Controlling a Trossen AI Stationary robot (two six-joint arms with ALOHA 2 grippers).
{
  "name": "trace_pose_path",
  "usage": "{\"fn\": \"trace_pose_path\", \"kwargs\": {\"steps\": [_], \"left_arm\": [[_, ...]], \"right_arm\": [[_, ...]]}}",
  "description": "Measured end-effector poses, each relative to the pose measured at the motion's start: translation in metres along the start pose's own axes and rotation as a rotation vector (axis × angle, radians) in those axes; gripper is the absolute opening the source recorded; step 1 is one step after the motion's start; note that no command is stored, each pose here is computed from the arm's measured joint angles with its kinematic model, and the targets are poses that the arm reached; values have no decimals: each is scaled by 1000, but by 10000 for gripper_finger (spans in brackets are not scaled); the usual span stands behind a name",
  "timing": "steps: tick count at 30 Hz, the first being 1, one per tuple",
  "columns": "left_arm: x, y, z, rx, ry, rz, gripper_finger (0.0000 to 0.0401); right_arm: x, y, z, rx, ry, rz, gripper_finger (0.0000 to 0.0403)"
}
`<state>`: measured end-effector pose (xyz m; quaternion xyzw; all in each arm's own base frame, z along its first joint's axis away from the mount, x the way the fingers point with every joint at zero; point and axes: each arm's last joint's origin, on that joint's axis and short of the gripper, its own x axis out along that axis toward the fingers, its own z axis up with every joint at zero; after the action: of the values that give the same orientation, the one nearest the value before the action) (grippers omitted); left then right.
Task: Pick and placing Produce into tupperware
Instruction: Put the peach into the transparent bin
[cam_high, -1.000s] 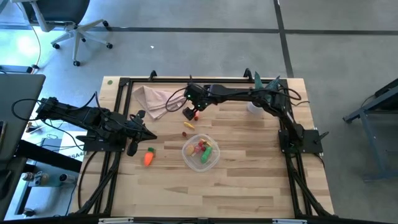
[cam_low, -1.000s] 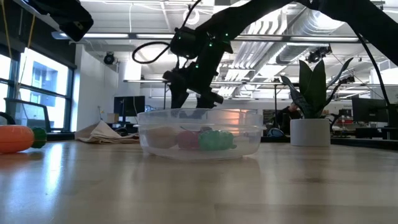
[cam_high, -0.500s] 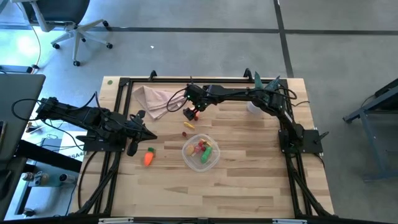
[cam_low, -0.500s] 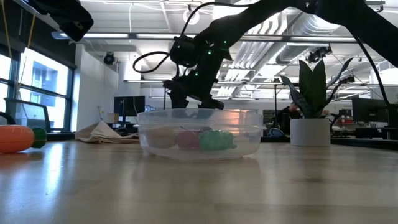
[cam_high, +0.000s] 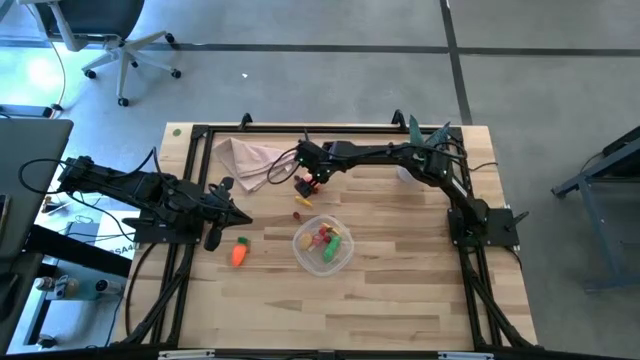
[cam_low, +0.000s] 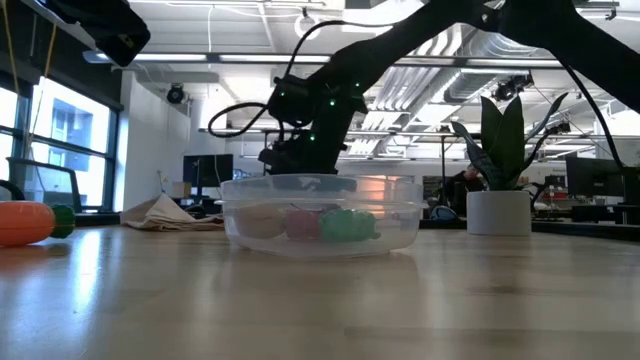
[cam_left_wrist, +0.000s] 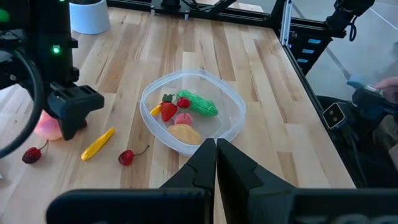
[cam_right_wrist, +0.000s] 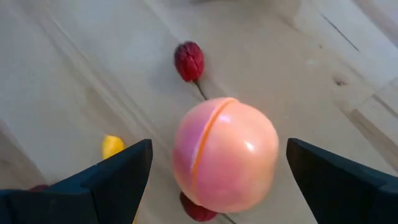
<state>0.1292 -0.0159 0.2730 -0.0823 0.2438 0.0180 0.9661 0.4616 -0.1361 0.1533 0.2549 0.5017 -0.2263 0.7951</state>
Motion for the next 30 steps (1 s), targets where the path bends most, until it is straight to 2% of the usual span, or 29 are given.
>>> {"fn": "trace_pose_path", "kwargs": {"steps": [23, 30], "left_arm": [[0, 0, 0, 0, 0, 0, 5], [0, 0, 0, 0, 0, 0, 5]], "right_arm": [[5, 2, -3, -37, -24, -79, 362], [5, 3, -3, -36, -23, -78, 339]]}}
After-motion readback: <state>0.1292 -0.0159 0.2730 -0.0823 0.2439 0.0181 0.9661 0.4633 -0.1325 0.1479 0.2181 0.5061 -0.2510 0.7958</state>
